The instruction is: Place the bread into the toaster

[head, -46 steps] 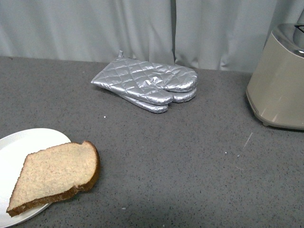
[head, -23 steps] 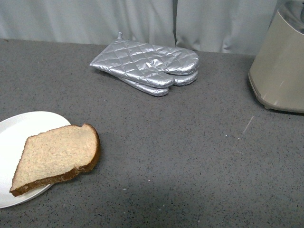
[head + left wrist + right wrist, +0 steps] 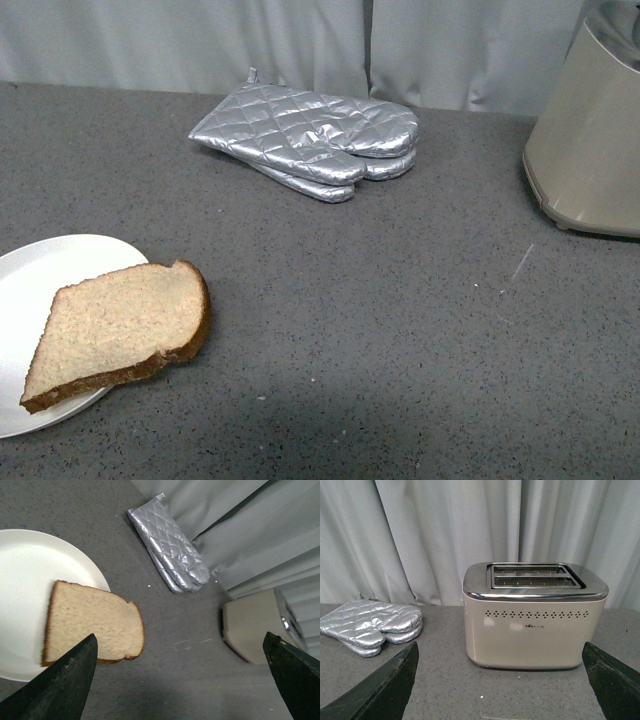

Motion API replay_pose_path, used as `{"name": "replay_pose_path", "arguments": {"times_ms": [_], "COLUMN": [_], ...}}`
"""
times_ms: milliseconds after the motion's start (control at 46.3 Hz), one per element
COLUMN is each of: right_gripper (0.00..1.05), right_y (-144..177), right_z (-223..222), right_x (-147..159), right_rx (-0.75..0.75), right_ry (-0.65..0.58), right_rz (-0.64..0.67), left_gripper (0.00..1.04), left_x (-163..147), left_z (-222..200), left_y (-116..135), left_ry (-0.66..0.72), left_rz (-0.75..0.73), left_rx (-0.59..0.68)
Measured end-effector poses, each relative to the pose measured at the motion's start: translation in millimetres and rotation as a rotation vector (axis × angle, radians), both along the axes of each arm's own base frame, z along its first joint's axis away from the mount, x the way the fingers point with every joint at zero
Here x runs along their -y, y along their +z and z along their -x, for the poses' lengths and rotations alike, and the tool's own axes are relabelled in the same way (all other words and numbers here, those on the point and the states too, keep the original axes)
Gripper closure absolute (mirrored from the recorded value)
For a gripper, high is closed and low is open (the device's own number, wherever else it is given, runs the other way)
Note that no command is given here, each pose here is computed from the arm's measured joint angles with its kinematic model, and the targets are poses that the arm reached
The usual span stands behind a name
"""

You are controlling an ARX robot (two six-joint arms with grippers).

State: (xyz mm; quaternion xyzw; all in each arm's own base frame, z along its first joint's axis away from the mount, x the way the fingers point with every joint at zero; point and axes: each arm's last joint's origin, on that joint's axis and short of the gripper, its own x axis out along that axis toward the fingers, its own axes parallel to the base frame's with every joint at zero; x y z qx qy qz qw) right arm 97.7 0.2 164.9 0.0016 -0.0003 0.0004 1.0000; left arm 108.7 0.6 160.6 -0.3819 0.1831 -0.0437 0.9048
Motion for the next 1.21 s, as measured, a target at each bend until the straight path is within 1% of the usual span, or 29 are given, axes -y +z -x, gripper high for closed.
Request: {"name": "replay_pose_path", "arguments": {"times_ms": [43,151,237,302,345,432,540,647,777,842,928,1014,1209], "right_gripper": [0.09,0.09,0.09,0.09,0.09,0.09,0.09,0.09,0.09,0.09,0.09,0.09,0.09], "right_y": [0.0,0.0,0.0,0.0,0.0,0.0,0.0,0.0,0.0,0.0,0.0,0.0,0.0], "right_z": [0.0,0.0,0.0,0.0,0.0,0.0,0.0,0.0,0.0,0.0,0.0,0.0,0.0], "right_x": [0.0,0.0,0.0,0.0,0.0,0.0,0.0,0.0,0.0,0.0,0.0,0.0,0.0], "right_rx": [0.0,0.0,0.0,0.0,0.0,0.0,0.0,0.0,0.0,0.0,0.0,0.0,0.0], "right_ry": [0.0,0.001,0.0,0.0,0.0,0.0,0.0,0.0,0.0,0.0,0.0,0.001,0.001], "right_rz": [0.0,0.0,0.0,0.0,0.0,0.0,0.0,0.0,0.0,0.0,0.0,0.0,0.0], "left_gripper": [0.07,0.07,0.07,0.07,0.07,0.07,0.07,0.07,0.07,0.07,0.07,0.07,0.07], "left_x": [-0.1,-6.2,-19.1,-28.8,-39.0,-68.2,-97.3,-117.5,-136.5,-144.0,-149.2,-155.6,-155.2], "left_z": [-8.0,-39.1,-77.6,-98.4,-116.3,-149.7,-172.0,-185.3,-193.9,-194.3,-193.3,-191.0,-185.5], "left_y": [4.7,16.1,21.0,17.9,10.9,-15.8,-42.5,-57.1,-66.9,-72.5,-76.7,-84.1,-92.4], "left_ry": [0.002,-0.008,-0.034,-0.04,-0.037,-0.025,-0.037,-0.073,-0.103,-0.121,-0.132,-0.153,-0.219], "left_rz": [0.052,0.084,0.058,0.017,-0.024,-0.1,-0.175,-0.265,-0.371,-0.401,-0.431,-0.492,-0.524], "left_rx": [0.002,0.027,0.034,0.018,-0.015,-0.138,-0.249,-0.301,-0.346,-0.367,-0.394,-0.429,-0.465]}}
